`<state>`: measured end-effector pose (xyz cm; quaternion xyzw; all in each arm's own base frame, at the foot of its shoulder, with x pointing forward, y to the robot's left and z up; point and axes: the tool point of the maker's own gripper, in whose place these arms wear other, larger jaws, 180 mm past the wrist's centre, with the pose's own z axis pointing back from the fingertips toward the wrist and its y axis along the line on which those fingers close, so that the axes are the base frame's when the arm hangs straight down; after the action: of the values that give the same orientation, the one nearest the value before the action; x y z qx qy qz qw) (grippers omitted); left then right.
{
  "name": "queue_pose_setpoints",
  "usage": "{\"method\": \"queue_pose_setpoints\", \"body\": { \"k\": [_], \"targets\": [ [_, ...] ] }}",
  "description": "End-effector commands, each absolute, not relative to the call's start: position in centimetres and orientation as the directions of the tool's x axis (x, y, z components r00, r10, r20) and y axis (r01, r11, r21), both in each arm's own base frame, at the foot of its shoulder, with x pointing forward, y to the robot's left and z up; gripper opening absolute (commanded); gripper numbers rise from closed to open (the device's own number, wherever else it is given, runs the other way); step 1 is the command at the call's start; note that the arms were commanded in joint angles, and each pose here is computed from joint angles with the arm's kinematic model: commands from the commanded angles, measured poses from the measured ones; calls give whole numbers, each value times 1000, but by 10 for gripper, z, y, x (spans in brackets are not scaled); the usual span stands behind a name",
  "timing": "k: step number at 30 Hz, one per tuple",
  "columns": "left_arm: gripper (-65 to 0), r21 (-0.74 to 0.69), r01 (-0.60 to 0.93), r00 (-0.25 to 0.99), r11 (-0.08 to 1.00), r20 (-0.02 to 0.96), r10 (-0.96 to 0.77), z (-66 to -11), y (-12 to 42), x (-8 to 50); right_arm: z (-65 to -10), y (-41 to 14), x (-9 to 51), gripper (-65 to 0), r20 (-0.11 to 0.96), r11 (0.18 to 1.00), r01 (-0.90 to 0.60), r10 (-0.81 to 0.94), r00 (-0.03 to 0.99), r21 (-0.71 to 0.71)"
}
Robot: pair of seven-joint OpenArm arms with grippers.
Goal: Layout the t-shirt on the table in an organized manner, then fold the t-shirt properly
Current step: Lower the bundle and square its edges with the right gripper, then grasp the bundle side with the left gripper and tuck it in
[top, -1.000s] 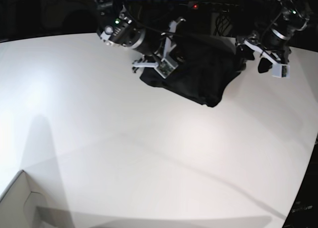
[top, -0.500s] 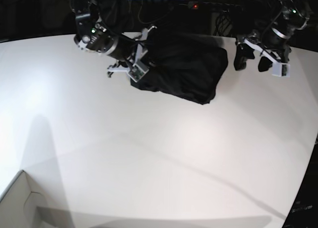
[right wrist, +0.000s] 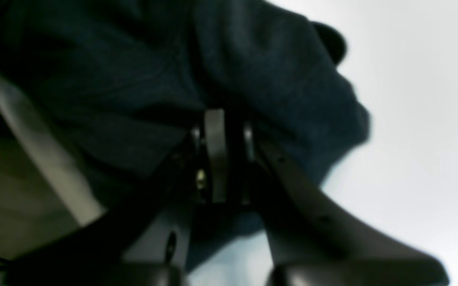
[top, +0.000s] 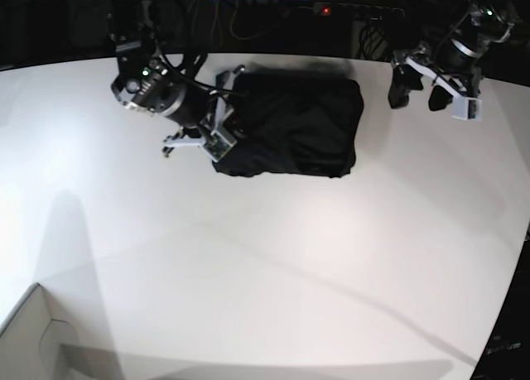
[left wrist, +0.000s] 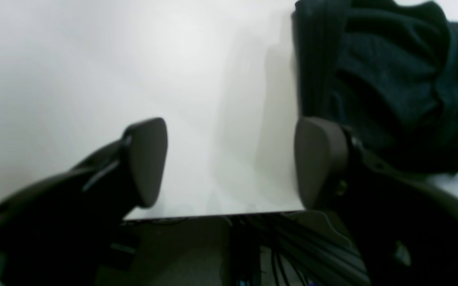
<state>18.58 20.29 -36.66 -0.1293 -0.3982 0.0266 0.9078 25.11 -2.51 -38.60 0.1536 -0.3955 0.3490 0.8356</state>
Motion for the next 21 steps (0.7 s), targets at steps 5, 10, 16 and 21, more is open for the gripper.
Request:
{"method": "queue_pose_setpoints", "body": {
  "k": [5, 10, 16, 21],
  "targets": [
    [-169, -258, 75, 648, 963, 747, 150, -356, 200, 192, -345, -44, 264, -605, 823, 748, -655, 434, 367, -102],
    [-169, -287, 165, 653, 943, 749, 114, -354, 169, 198, -339, -54, 258, -605, 824, 766, -632, 429, 371, -114],
    [-168, -345, 283, 647, 895, 757, 87, -350, 119, 206, -355, -62, 238, -605, 797, 781, -620, 422, 431, -78],
    [-96, -408, 285, 644, 867, 751, 142, -348, 103, 208, -361, -63, 229, -605, 785, 782, -620, 422, 454, -62]
  ]
}}
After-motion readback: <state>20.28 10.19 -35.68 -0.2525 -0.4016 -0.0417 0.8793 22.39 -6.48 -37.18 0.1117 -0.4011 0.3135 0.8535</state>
